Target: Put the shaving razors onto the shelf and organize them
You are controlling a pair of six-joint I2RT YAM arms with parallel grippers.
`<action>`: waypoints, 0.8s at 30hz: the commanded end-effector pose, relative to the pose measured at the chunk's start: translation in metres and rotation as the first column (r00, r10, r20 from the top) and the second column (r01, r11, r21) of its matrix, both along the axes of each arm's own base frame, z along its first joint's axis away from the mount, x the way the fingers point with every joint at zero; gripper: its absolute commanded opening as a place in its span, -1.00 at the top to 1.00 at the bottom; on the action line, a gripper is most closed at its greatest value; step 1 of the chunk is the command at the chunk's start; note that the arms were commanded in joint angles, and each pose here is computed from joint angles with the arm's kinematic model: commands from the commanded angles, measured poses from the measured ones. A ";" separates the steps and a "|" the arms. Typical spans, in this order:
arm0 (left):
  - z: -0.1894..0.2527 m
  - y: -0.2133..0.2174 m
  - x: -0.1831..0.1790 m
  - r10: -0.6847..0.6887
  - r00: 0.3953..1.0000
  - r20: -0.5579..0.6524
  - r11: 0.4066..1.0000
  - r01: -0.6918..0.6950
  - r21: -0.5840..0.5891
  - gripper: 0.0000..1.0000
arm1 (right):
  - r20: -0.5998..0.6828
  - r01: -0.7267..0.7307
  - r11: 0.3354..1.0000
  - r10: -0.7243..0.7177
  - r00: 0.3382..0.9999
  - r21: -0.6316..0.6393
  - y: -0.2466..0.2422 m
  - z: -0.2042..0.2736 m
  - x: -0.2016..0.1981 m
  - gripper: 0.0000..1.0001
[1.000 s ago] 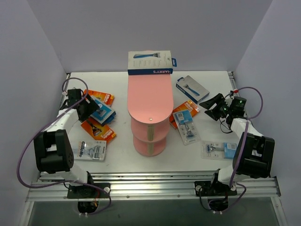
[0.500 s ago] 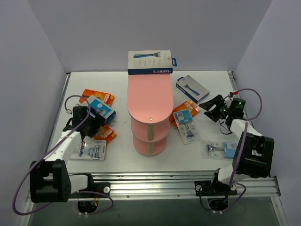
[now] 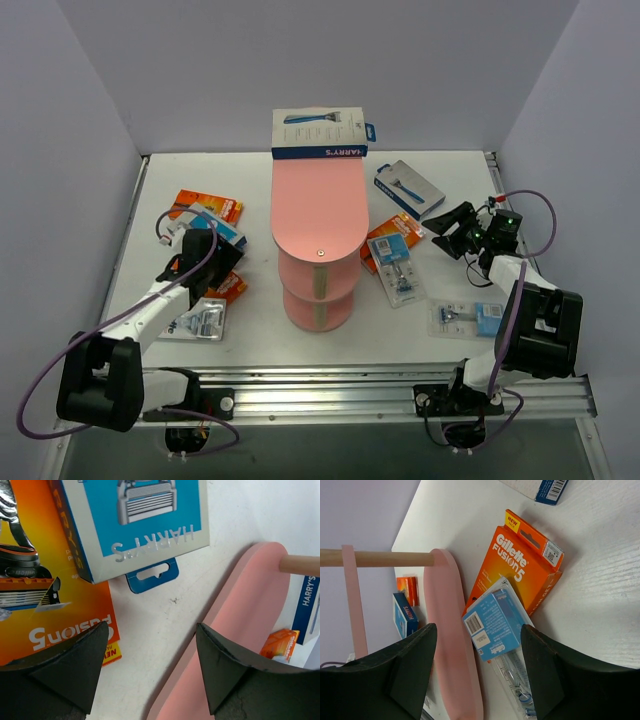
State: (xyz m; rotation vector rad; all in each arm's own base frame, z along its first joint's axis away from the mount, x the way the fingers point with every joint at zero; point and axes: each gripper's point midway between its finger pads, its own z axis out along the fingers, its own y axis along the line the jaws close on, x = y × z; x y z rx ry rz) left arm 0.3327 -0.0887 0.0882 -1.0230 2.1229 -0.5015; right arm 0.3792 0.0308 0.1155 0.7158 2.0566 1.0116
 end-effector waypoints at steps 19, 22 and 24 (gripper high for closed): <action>-0.007 0.000 0.037 0.055 0.990 0.131 0.999 -0.054 -0.008 -0.29 | 0.065 -0.014 1.000 0.014 0.998 0.009 0.002 0.015 0.003 -0.25; -0.010 -0.003 0.038 0.046 0.990 0.131 0.999 -0.045 -0.011 -0.19 | 0.067 -0.015 1.000 0.014 0.998 0.007 0.002 0.015 0.003 -0.24; -0.012 -0.003 0.038 0.045 0.990 0.132 0.999 -0.044 -0.011 -0.15 | 0.064 -0.013 1.000 0.013 0.998 0.007 0.002 0.014 0.003 -0.24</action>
